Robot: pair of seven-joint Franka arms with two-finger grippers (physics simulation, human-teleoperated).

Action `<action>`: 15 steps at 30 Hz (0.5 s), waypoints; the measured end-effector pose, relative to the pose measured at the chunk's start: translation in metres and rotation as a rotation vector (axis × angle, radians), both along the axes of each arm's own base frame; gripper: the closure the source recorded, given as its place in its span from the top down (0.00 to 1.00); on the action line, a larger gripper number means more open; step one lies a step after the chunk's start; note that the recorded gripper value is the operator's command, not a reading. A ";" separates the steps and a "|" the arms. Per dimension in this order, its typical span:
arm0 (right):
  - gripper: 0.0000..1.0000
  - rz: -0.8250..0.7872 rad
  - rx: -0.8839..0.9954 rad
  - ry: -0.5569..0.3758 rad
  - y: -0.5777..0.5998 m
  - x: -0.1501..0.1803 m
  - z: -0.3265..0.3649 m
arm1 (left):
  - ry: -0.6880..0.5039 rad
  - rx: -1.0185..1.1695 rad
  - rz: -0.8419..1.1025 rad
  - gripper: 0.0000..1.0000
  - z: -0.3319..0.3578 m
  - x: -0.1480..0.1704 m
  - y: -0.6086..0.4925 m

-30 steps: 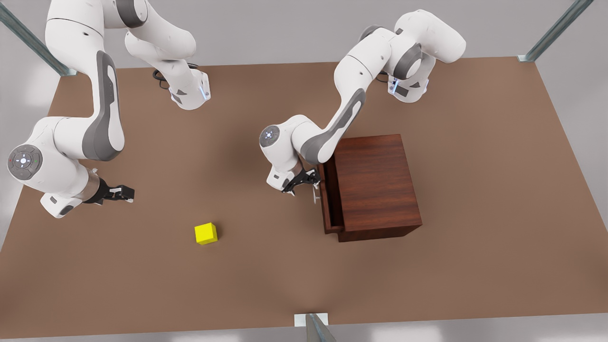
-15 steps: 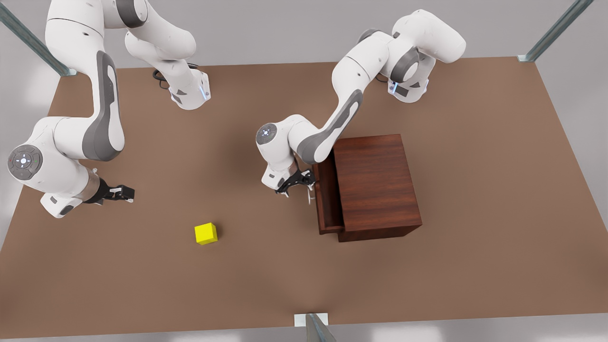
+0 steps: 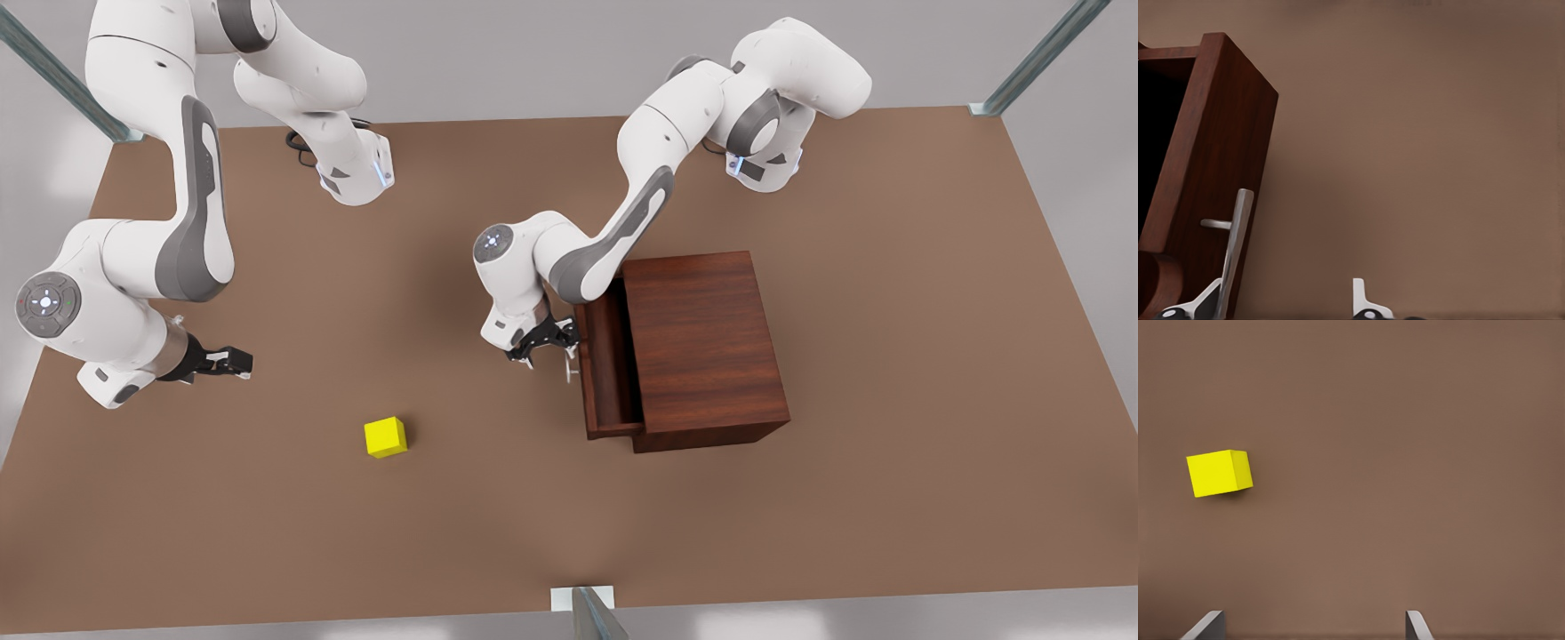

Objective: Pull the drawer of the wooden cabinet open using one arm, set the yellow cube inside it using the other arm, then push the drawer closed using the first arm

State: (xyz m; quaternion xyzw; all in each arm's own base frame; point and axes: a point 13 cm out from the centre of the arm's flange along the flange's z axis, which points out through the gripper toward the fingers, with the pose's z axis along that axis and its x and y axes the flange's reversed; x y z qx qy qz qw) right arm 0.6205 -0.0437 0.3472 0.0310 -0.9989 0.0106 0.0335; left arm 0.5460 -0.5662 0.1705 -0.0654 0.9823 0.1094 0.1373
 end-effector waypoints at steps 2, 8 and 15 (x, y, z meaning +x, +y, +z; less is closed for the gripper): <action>1.00 0.000 0.000 0.001 0.000 0.000 -0.001 | -0.001 0.000 0.000 1.00 0.000 0.000 0.000; 1.00 0.000 0.000 0.000 0.000 0.000 0.000 | -0.017 -0.046 -0.005 1.00 0.047 -0.007 -0.013; 1.00 0.001 0.000 0.001 0.001 0.000 -0.001 | 0.103 -0.205 0.238 1.00 0.255 0.048 0.149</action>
